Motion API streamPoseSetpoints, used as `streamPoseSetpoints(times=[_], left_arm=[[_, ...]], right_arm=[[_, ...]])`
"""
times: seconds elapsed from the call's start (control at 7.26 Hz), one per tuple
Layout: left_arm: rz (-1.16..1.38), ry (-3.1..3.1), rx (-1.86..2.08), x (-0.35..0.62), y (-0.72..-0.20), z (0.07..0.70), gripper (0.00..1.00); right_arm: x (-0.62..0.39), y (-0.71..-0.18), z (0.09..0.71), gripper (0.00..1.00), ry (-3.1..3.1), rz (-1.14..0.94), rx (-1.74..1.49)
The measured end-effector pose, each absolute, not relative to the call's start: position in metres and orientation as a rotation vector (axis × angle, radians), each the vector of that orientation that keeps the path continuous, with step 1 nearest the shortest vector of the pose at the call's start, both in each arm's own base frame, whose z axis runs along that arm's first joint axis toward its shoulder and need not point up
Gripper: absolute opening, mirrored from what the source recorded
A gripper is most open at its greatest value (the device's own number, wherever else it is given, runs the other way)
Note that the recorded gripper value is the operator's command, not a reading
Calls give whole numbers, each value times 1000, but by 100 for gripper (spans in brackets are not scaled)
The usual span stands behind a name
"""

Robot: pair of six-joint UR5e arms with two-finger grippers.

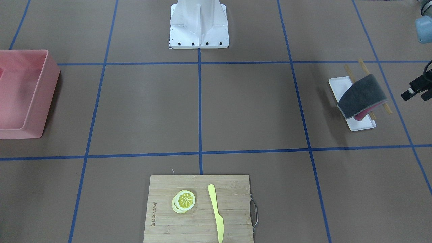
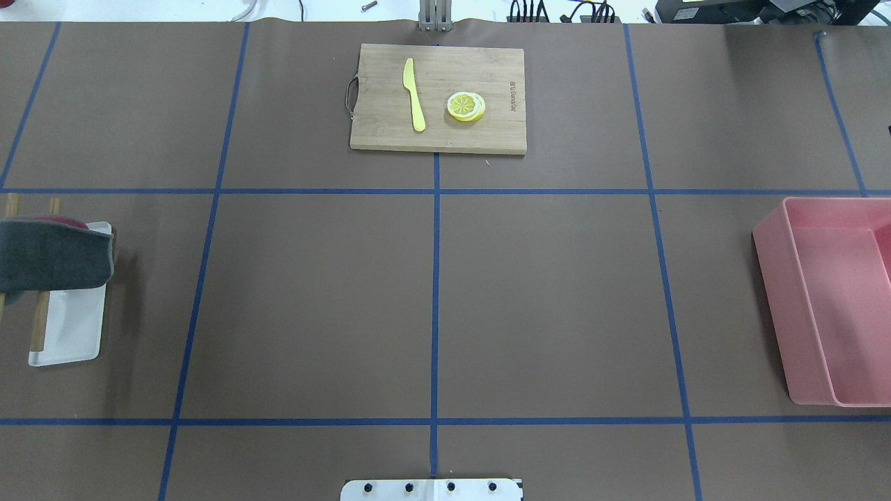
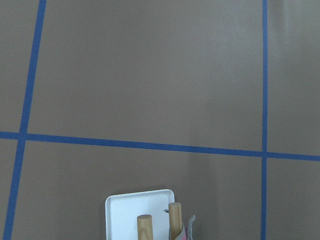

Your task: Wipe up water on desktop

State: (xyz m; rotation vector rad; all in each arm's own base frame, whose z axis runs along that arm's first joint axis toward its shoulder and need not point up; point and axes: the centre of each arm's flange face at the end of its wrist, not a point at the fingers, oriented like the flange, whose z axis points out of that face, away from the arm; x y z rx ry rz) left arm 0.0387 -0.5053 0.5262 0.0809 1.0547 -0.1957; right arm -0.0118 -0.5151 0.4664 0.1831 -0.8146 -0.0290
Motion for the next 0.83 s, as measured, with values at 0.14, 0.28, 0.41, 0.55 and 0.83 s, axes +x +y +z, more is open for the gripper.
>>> streamPoseSetpoints(times=[0.14,0.28,0.41,0.55,0.83], left_arm=[[-205,1048,66,39,-500,534,98],[-205,1044,50,43,-494,539,97],[-198,1041,30,53,-490,543,97],[-192,1038,3,66,-487,545,94],[-198,1017,-62,101,-482,547,82]], right_arm=[[-14,-512,463,100,-827,-37,184],[-14,-507,459,100,-839,-43,188],[-15,-505,457,100,-844,-47,189],[-16,-504,457,100,-844,-50,190],[-20,-503,459,100,-842,-58,185]])
